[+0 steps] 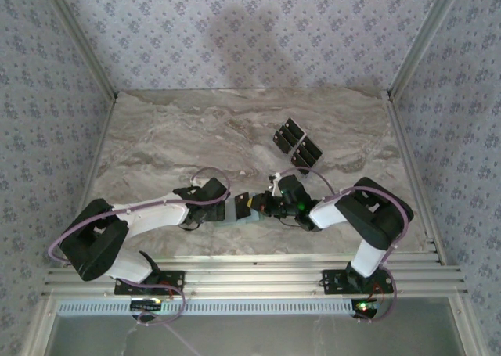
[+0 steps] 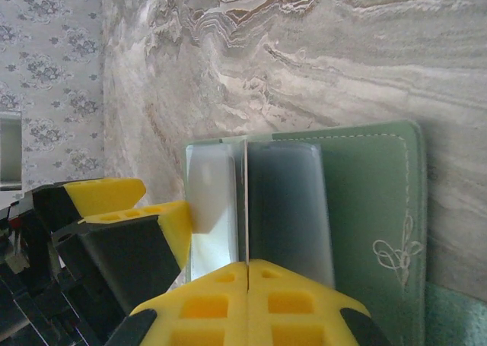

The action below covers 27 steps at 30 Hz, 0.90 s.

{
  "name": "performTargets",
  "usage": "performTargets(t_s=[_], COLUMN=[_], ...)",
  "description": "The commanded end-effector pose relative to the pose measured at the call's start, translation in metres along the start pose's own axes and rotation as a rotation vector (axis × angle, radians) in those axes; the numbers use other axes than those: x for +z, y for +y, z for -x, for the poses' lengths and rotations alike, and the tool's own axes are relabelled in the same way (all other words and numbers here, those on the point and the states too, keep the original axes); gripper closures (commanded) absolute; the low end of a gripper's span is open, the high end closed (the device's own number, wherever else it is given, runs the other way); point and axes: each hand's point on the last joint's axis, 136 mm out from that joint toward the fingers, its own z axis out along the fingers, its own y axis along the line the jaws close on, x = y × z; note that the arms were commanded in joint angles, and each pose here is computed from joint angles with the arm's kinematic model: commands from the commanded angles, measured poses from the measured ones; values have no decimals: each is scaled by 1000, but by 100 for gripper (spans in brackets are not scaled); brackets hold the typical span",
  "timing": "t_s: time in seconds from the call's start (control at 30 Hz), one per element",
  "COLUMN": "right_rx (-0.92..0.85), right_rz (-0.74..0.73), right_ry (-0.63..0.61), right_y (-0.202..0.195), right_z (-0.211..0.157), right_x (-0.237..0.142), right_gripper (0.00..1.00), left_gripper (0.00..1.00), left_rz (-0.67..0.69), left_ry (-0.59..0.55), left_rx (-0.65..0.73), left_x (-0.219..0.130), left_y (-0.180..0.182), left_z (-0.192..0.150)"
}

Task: Put the credit cards into the card holder

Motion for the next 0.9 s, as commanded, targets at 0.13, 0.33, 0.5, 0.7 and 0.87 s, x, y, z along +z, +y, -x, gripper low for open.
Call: performTargets(t_s=[0.13, 0.33, 0.5, 0.7, 0.87], right_rx=[-27, -66, -40, -2, -2], right_rz=[57, 119, 126, 67, 15], right_ry=[31, 61, 57, 62, 87], right_y=[12, 19, 16, 3, -7], right_z=[-6, -14, -14, -16, -21], right_x=[7, 8, 7, 6, 6], right_gripper=[100, 100, 100, 100, 98], left_gripper=[1, 1, 2, 1, 1], left_rz=[29, 29, 33, 32, 32], left_ry=[27, 31, 32, 34, 30], left_rx=[19, 19, 19, 18, 20], left_x=[1, 2, 2, 2, 1], left_y=[8, 9, 10, 9, 9], left_z=[-10, -11, -12, -12, -11])
